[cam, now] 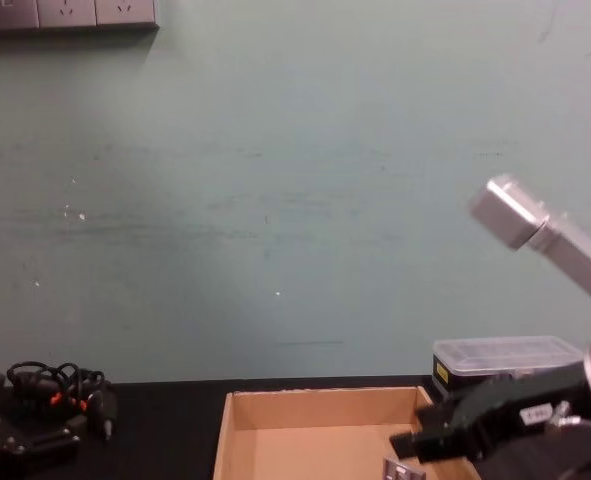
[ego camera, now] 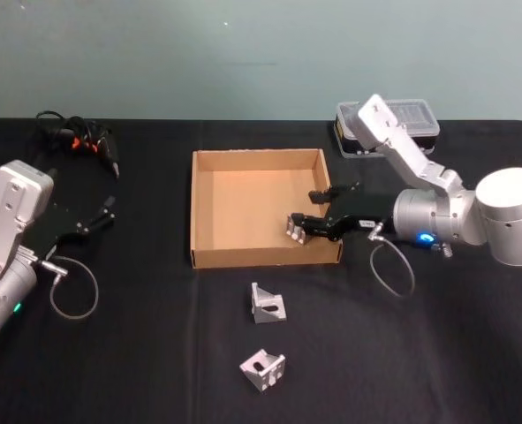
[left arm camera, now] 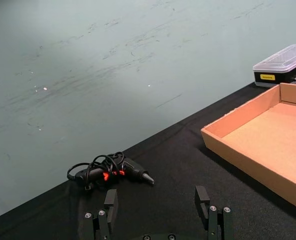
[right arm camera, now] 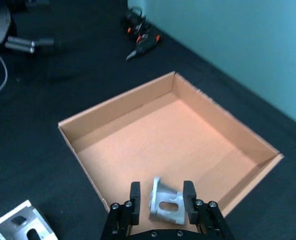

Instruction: Use one hand to pick up the angle iron from the table and place it into the box.

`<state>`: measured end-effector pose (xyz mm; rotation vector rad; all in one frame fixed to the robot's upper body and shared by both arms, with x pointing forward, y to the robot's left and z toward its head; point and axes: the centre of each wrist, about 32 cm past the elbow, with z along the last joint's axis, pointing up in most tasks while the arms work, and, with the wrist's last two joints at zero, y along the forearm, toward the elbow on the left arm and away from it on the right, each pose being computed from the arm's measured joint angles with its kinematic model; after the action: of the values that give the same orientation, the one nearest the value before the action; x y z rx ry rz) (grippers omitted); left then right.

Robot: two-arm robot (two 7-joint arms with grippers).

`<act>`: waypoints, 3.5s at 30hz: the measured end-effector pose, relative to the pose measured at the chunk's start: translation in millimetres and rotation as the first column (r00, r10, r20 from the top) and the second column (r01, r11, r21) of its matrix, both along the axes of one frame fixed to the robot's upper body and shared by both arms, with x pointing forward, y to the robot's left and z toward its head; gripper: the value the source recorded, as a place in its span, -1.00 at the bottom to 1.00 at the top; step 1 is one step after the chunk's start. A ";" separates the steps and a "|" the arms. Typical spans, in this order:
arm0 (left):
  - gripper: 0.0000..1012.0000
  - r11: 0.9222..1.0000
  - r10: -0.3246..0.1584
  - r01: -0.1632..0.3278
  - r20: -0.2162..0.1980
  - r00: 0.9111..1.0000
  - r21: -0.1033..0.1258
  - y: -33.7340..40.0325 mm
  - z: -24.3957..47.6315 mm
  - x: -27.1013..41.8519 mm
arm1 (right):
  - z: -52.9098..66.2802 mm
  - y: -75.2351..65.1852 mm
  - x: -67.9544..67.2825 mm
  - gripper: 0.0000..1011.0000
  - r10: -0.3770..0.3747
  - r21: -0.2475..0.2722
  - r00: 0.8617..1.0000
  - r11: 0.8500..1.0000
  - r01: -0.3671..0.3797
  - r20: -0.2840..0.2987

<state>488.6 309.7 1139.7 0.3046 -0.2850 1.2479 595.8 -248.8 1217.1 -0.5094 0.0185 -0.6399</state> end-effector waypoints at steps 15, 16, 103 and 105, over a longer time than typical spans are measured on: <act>1.00 1.000 0.000 0.000 0.000 1.000 0.000 0.0 0.0 0.0 | 35.8 -17.8 -53.1 0.90 0.078 0.050 0.990 0.995 -0.085 0.118; 1.00 1.000 0.000 0.000 0.000 1.000 0.000 0.0 0.0 0.0 | 35.8 -17.8 -53.1 0.94 0.078 0.050 0.990 0.995 -0.085 0.118; 1.00 1.000 0.000 0.000 0.000 1.000 0.000 0.0 0.0 0.0 | 32.5 69.7 -14.4 0.98 0.757 -0.224 0.596 0.552 -0.803 -0.270; 1.00 1.000 0.000 0.000 0.000 1.000 0.000 0.0 0.0 0.0 | 30.9 70.9 -13.6 0.98 0.759 -0.222 0.592 0.549 -0.806 -0.271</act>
<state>488.6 309.7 1139.8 0.3044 -0.2850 1.2480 582.1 -177.9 1247.9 -0.8128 -0.1804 0.3153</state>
